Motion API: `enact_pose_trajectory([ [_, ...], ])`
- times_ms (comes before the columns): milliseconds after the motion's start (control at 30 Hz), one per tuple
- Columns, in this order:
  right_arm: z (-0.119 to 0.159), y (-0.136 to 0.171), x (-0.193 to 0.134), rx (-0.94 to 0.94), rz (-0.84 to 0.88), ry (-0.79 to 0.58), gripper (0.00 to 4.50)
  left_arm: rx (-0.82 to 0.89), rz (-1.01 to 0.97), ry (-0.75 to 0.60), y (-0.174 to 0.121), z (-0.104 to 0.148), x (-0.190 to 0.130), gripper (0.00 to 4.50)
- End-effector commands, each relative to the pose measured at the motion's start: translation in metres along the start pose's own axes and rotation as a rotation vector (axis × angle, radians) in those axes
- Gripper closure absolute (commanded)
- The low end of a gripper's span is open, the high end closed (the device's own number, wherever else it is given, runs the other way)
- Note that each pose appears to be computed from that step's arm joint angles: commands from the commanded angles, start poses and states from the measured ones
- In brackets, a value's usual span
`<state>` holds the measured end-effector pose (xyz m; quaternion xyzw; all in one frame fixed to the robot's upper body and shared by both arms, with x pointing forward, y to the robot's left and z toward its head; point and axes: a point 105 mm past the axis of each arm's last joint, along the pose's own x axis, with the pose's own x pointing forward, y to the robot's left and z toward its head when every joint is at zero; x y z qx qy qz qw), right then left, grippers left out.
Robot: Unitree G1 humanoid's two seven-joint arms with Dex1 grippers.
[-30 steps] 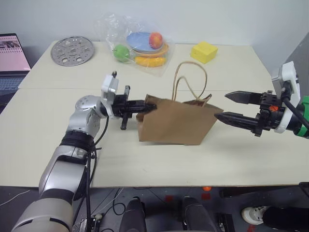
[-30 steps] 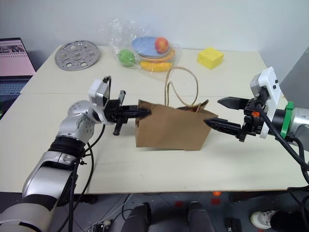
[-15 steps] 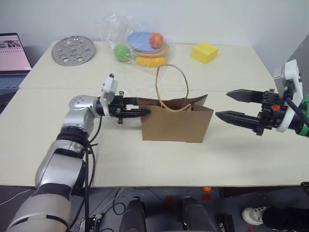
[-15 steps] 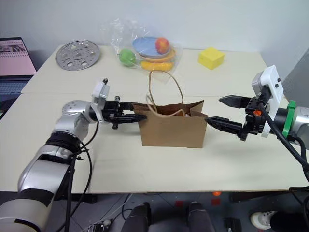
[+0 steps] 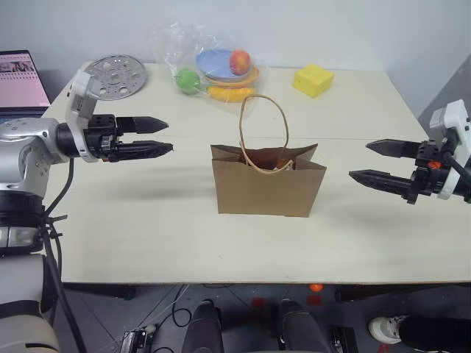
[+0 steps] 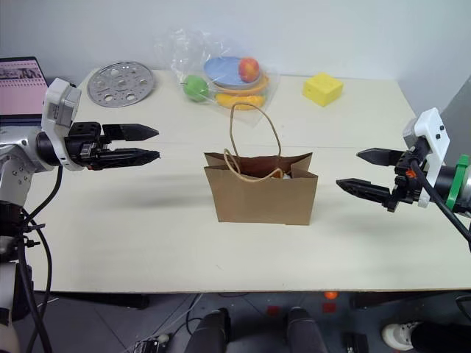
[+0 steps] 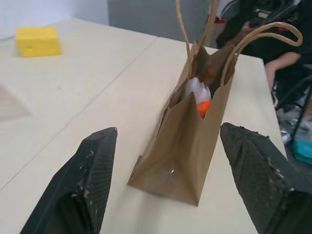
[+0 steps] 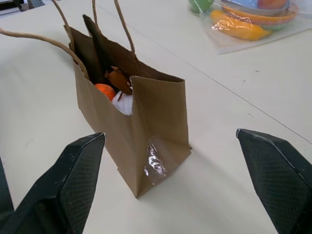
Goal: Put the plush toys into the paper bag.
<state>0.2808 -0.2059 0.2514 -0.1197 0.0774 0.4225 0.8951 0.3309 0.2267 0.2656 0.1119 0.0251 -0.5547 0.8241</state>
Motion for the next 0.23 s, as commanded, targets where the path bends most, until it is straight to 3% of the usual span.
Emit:
enact_pose_trajectory([
  [33, 0.0034, -0.0019, -0.0009, -0.026, 0.007, -0.029, 0.0, 0.111, 0.035, -0.005, -0.0049, 0.0166, -0.0057, 0.9],
  [200, -0.0005, 0.0015, 0.0067, -0.026, 0.029, -0.029, 0.0, 0.187, 0.051, 0.051, -0.0063, 0.0132, -0.0061, 0.9],
  [233, -0.0001, 0.0008, 0.0068, -0.026, 0.028, -0.03, 0.0, 0.139, 0.067, 0.05, -0.0031, 0.0117, -0.0061, 0.9],
])
